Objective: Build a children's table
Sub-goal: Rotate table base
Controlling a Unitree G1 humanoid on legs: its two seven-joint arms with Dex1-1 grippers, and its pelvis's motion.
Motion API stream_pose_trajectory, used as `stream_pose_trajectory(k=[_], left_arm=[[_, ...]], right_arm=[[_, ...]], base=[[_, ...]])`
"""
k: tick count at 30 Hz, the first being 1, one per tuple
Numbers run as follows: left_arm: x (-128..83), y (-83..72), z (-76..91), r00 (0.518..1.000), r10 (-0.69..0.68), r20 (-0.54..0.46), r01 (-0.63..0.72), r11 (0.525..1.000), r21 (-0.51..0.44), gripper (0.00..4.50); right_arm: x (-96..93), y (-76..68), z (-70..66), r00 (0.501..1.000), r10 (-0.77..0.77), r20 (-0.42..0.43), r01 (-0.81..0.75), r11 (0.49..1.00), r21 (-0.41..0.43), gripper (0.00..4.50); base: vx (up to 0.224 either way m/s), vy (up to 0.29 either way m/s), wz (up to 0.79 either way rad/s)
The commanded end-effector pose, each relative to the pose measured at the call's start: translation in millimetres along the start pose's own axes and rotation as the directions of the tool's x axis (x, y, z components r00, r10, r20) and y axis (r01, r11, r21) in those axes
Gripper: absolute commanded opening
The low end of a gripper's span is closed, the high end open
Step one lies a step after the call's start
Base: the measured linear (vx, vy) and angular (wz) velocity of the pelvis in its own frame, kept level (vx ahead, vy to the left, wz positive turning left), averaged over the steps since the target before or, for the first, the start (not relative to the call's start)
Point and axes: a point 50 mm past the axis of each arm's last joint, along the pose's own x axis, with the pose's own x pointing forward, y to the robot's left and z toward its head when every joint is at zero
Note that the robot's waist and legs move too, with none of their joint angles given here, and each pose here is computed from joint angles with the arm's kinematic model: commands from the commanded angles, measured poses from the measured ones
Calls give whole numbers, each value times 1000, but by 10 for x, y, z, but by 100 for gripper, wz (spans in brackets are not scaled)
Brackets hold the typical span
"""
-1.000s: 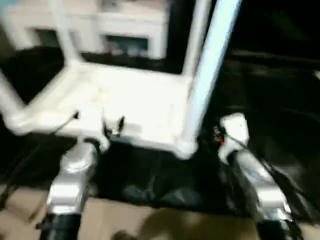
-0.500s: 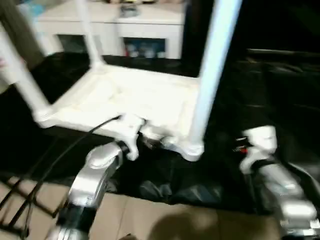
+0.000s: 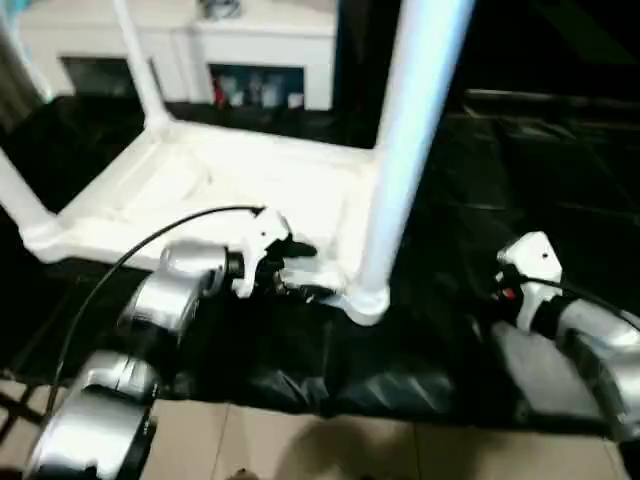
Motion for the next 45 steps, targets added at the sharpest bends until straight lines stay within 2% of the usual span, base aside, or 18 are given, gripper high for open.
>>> stream_pose_trajectory(k=[1, 5, 10, 11, 15, 17, 21, 23, 26, 27, 30, 39, 42, 45], left_arm=[[-4, 25, 55, 999, -35, -21, 36, 999, 24, 400], [30, 99, 43, 994, -43, -102, 50, 996, 74, 370], [51, 128, 27, 994, -15, -108, 24, 996, 82, 332], [77, 135, 8, 992, 7, -128, 8, 993, 115, 322], [91, 140, -3, 989, 2, -150, 17, 992, 127, 294], [98, 156, 13, 988, 2, -156, 19, 991, 134, 267], [120, 178, 47, 987, 16, -160, 8, 989, 149, 255], [121, 184, 48, 984, 13, -178, 14, 989, 147, 224], [108, 187, 36, 977, -4, -215, 35, 990, 139, 205], [105, 186, 30, 973, -13, -231, 46, 989, 138, 179], [104, 189, 27, 968, -16, -251, 53, 989, 140, 169], [101, 200, 25, 948, -23, -318, 74, 986, 149, 89], [102, 201, 19, 942, -24, -336, 78, 986, 148, 85], [98, 185, -17, 926, -42, -374, 104, 984, 147, 59]], right_arm=[[-18, -35, 37, 1000, 28, -5, -28, 1000, 0, 353], [-3, -5, 66, 994, 111, -19, -111, 994, -13, 353], [9, 103, 45, 985, 173, -22, -173, 985, -14, 353], [-2, 153, 20, 981, 191, -28, -191, 982, -11, 353], [-33, 196, 19, 977, 210, -29, -210, 978, -4, 353], [-54, 204, 32, 977, 212, -33, -212, 977, -3, 353], [-89, 221, 41, 976, 214, -38, -214, 977, -6, 353], [-112, 250, 36, 973, 228, -42, -228, 974, -2, 353], [-123, 267, 17, 972, 231, -52, -231, 973, -4, 353], [-119, 265, 11, 973, 225, -53, -225, 974, -4, 353], [-110, 275, 18, 974, 222, -50, -222, 975, -3, 353], [-94, 272, 35, 976, 215, -46, -215, 976, -6, 353], [-69, 280, 31, 976, 215, -44, -216, 976, -10, 353], [-45, 288, 31, 975, 216, -42, -217, 976, -16, 353]], base=[[0, 0, 0], [0, 0, 0], [0, 0, 0], [0, 0, 0], [0, 0, 0], [0, 0, 0], [0, 0, 0], [0, 0, 0], [0, 0, 0], [0, 0, 0], [0, 0, 0], [0, 0, 0], [0, 0, 0], [0, 0, 0]])
